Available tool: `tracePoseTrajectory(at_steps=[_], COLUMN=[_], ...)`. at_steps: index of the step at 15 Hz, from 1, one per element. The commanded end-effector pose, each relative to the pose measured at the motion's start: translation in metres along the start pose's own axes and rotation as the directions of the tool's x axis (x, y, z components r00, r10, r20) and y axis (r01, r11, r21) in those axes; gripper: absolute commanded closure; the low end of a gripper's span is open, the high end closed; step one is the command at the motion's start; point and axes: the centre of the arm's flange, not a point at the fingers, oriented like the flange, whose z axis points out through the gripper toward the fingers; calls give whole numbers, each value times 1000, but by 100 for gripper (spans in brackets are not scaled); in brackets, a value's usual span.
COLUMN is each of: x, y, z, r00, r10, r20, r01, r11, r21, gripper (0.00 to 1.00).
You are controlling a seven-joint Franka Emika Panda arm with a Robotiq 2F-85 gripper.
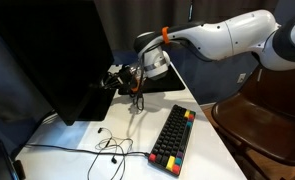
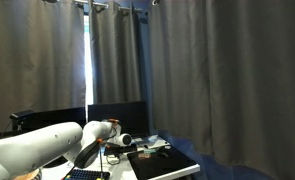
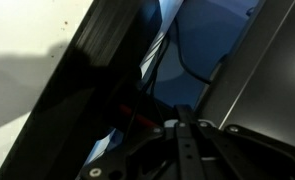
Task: Move the desktop screen upwards
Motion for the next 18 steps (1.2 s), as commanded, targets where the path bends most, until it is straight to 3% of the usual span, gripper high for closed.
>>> tracePoseTrajectory(at_steps=[1, 18], x=[43, 52], y=[-61, -61], z=[6, 4], r00=[996, 995], r10=[-50, -56], r20=[-74, -88], r01=[59, 68], r11=[991, 988], r21=[119, 138], gripper=[100, 100])
